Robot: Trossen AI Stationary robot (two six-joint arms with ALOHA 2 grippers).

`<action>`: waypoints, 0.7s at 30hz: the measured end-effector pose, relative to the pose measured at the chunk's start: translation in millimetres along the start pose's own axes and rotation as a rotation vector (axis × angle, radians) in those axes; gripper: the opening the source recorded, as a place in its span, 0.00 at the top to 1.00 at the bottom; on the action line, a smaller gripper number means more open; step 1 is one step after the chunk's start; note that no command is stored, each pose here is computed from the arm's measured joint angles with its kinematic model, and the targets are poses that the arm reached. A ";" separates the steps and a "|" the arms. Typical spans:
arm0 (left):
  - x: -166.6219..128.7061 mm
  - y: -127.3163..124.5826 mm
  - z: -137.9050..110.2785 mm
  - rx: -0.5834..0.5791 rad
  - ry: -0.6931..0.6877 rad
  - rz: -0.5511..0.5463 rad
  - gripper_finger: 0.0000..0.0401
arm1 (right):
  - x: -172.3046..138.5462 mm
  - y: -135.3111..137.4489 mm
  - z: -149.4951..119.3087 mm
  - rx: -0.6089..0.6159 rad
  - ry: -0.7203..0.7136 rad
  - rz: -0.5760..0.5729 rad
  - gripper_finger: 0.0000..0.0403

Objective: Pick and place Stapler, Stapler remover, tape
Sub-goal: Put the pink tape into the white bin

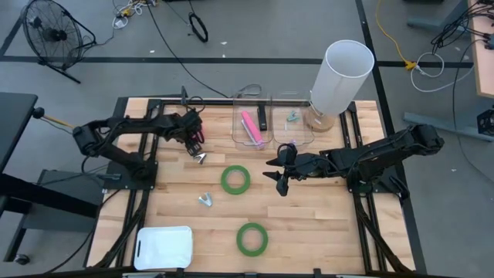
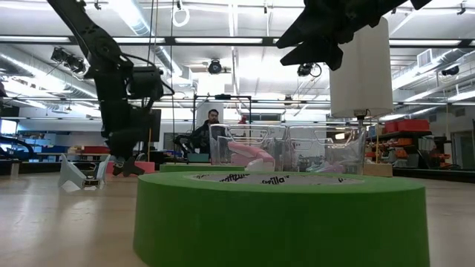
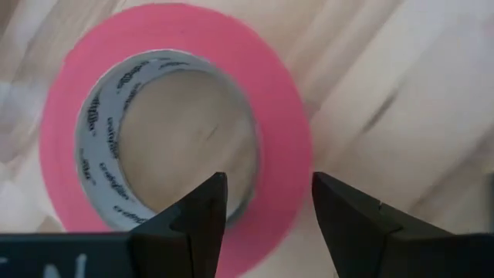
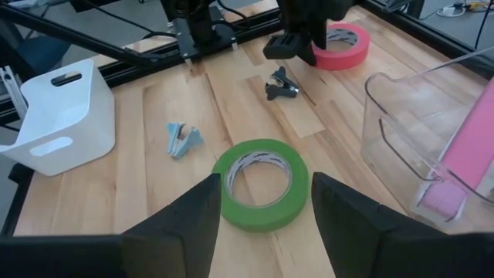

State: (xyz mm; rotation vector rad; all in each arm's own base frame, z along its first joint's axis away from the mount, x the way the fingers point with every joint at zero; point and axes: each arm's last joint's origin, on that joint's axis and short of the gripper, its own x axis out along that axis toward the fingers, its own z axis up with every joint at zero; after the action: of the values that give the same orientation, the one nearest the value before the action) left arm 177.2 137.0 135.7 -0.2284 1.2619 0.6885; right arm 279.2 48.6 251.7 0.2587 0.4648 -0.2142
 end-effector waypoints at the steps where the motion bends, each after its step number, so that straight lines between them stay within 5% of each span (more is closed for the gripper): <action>1: 2.5 -0.1 0.5 0.008 0.002 0.011 0.51 | 0.0 0.0 0.0 0.000 0.000 0.000 0.50; 5: 7.3 1.1 2.3 0.000 -0.003 -0.016 0.55 | 0.1 -0.1 -0.1 -0.001 0.001 -0.001 0.50; 11: 7.4 0.9 1.9 -0.005 0.002 -0.051 0.79 | 0.1 -0.4 -0.1 -0.001 -0.001 -0.009 0.50; 21: 0.7 -0.3 1.5 -0.021 0.082 -0.113 0.79 | 0.1 -0.4 -0.2 -0.003 0.000 -0.009 0.50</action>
State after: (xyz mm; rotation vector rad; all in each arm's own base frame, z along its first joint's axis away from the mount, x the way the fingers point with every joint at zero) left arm 178.7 137.8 135.5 -0.3452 1.3100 0.6002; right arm 279.1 48.3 251.4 0.2538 0.4660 -0.2225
